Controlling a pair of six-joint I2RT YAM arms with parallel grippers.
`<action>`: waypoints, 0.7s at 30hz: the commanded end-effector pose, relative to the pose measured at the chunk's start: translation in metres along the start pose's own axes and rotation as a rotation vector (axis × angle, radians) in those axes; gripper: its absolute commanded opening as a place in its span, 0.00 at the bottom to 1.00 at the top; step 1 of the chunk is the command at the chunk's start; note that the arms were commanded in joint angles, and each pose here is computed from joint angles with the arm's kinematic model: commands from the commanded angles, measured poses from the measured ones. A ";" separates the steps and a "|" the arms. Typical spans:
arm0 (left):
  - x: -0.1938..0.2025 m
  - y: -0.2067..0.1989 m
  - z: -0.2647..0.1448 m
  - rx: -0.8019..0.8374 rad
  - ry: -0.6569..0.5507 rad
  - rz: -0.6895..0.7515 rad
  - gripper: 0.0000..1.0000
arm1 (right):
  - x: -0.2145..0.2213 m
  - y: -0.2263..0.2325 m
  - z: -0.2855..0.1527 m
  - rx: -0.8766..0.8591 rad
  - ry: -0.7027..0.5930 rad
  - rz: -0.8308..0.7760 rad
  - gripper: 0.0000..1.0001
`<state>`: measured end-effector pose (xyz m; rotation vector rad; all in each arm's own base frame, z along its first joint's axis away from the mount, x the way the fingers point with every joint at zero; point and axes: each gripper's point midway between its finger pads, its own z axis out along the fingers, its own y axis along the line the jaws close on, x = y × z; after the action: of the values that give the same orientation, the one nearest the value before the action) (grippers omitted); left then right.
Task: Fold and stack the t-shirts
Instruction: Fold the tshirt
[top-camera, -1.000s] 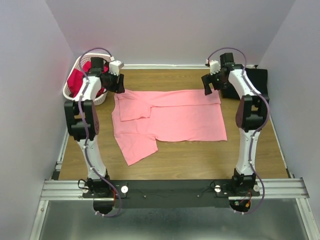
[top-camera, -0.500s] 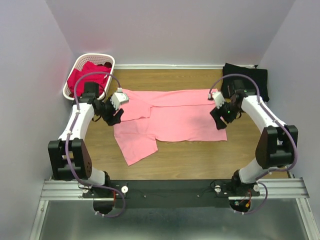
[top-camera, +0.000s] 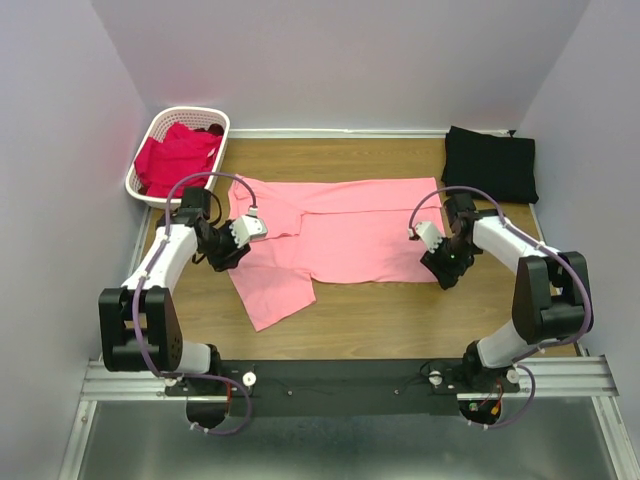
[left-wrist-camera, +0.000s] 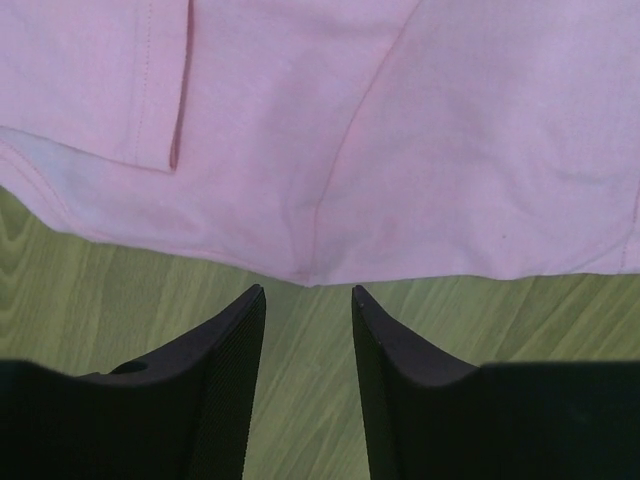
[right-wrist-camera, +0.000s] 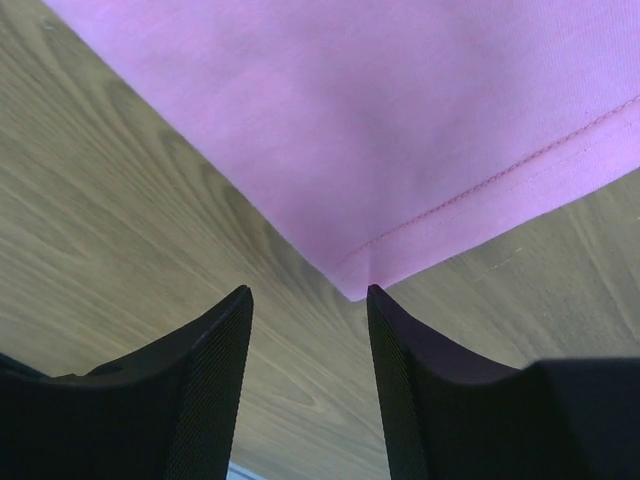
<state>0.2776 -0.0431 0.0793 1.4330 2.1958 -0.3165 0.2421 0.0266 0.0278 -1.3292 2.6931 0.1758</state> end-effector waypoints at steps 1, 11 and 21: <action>0.000 0.004 0.007 -0.030 0.029 0.055 0.46 | 0.000 -0.012 0.004 0.075 -0.006 -0.041 0.55; 0.011 -0.015 0.029 -0.010 0.108 0.175 0.45 | 0.006 -0.014 0.016 0.093 0.022 -0.045 0.25; 0.030 -0.020 0.052 0.003 0.193 0.228 0.45 | 0.008 -0.018 0.015 0.111 0.038 -0.040 0.01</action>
<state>0.2649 -0.0602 0.0310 1.7078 2.1360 -0.1713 0.2521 0.0157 0.0150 -1.3585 2.6544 0.0329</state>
